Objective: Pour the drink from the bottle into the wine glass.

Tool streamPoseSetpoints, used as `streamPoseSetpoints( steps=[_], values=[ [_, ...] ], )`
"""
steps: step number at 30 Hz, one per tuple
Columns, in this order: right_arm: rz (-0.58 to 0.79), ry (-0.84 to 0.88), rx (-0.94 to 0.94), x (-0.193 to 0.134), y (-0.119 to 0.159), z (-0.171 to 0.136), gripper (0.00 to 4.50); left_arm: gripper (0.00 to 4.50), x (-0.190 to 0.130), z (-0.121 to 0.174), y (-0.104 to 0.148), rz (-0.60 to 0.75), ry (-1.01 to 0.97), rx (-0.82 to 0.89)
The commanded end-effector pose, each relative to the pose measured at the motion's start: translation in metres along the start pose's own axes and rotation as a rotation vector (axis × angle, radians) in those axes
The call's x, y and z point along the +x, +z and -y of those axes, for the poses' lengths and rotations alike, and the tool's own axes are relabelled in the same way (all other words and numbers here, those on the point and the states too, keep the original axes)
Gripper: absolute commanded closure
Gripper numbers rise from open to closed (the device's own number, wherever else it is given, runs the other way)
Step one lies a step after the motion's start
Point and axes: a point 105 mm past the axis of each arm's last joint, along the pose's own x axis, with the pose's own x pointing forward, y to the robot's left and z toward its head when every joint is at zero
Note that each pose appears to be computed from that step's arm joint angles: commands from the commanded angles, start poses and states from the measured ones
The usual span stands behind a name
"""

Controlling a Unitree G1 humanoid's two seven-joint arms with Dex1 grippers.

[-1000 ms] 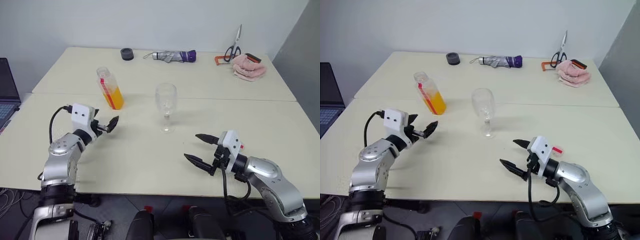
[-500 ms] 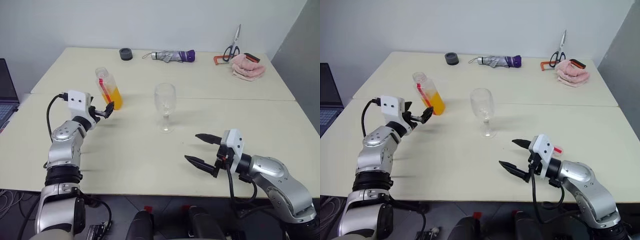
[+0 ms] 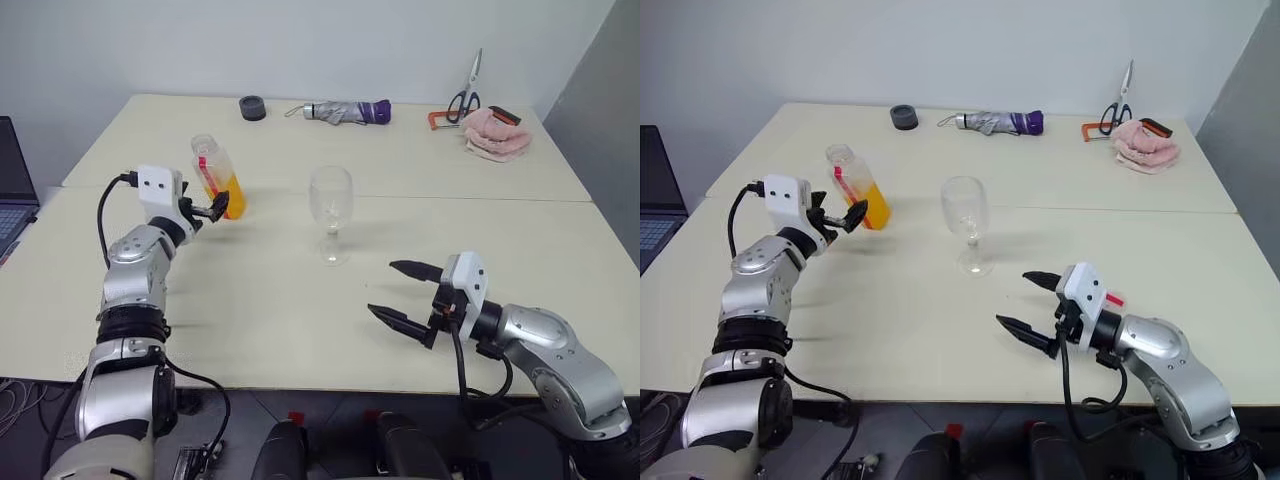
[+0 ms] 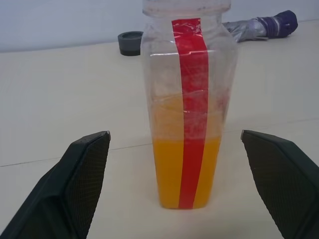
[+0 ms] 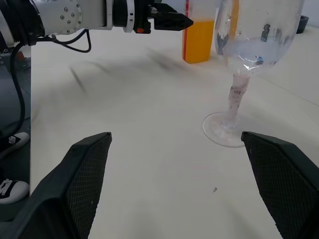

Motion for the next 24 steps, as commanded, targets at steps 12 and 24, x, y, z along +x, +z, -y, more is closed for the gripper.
streamPoseSetpoints(
  steps=[12,24],
  values=[
    [0.04,0.033,-0.062,0.006,0.019,-0.005,0.06,0.0,0.02,-0.005,0.032,0.06,-0.017,0.016],
    [0.045,0.041,-0.067,0.008,0.021,-0.006,0.0,1.2,0.025,-0.006,0.036,0.064,-0.016,0.007]
  ],
)
